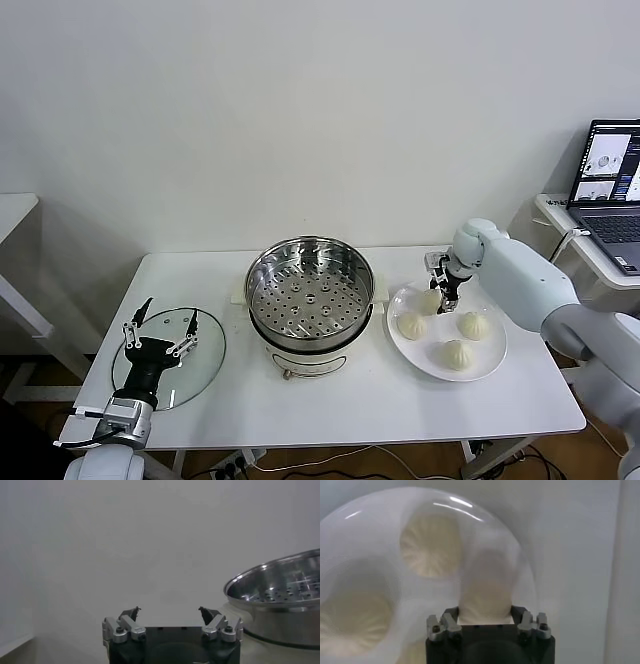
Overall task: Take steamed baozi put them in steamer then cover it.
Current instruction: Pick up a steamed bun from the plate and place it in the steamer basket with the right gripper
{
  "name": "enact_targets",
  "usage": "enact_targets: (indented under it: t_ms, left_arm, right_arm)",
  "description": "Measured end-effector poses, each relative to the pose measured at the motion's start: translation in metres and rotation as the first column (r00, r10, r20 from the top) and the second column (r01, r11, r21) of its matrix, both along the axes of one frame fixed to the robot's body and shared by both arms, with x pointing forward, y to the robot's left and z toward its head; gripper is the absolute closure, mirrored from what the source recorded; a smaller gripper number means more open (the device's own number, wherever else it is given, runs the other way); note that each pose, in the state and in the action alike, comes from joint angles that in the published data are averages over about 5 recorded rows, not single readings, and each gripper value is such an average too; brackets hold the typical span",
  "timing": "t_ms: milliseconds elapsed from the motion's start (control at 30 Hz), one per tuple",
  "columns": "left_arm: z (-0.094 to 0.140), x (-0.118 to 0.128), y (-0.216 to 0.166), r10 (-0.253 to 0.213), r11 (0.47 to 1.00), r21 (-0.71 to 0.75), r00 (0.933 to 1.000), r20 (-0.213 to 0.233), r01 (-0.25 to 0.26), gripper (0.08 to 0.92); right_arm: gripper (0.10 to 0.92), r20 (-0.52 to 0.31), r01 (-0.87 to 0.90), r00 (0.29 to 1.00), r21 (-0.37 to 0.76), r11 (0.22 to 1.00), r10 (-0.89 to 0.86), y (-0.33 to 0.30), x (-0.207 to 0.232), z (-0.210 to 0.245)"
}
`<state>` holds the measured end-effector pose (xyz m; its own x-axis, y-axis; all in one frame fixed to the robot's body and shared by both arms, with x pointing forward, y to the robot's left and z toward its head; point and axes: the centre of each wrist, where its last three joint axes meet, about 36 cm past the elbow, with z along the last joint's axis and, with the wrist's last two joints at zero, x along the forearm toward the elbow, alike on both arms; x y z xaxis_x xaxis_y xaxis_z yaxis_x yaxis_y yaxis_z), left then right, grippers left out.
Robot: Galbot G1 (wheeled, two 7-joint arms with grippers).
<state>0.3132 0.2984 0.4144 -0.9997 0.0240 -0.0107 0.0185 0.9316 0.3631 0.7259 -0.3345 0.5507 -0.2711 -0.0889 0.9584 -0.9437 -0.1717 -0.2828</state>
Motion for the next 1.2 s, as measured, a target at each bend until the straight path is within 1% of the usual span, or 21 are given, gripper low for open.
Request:
enact_targets:
  t_ms: [133, 267, 400, 533, 700, 867, 1033, 1200]
  left_arm:
    - [0.001, 0.000, 0.001, 0.000, 1.000, 0.004, 1.0000, 0.000, 0.000, 0.177]
    - [0.002, 0.000, 0.003, 0.001, 1.000, 0.011, 1.0000, -0.006, -0.001, 0.177]
    - [0.002, -0.002, 0.006, 0.001, 1.000, 0.022, 0.9999, -0.013, -0.001, 0.177]
    - [0.004, -0.002, 0.010, 0.001, 0.999, 0.036, 0.9999, -0.017, 0.000, 0.177]
    - [0.003, -0.004, 0.013, -0.006, 0.998, 0.055, 0.9996, -0.026, 0.007, 0.177]
    - [0.000, -0.005, 0.014, -0.021, 0.997, 0.075, 0.9990, -0.039, 0.024, 0.177]
    - [-0.001, -0.005, 0.013, -0.037, 0.995, 0.092, 0.9983, -0.046, 0.041, 0.177]
    - [-0.003, -0.004, 0.012, -0.048, 0.993, 0.102, 0.9974, -0.053, 0.053, 0.177]
  right_arm:
    - [0.327, 0.036, -0.143, 0.989, -0.005, 0.990, 0.143, 0.018, -0.003, 0.053]
    - [0.327, 0.068, -0.331, 0.940, -0.044, 0.943, 0.334, 0.049, -0.010, 0.108]
    - [0.327, 0.082, -0.519, 0.845, -0.108, 0.848, 0.528, 0.089, -0.020, 0.153]
    - [0.327, 0.068, -0.672, 0.722, -0.171, 0.721, 0.689, 0.133, -0.030, 0.178]
    - [0.327, 0.030, -0.804, 0.556, -0.234, 0.547, 0.830, 0.188, -0.039, 0.190]
    - [0.327, -0.008, -0.878, 0.411, -0.274, 0.393, 0.912, 0.231, -0.041, 0.186]
    - [0.327, -0.040, -0.913, 0.307, -0.293, 0.282, 0.951, 0.261, -0.035, 0.169]
    - [0.327, -0.058, -0.932, 0.235, -0.298, 0.208, 0.970, 0.281, -0.027, 0.146]
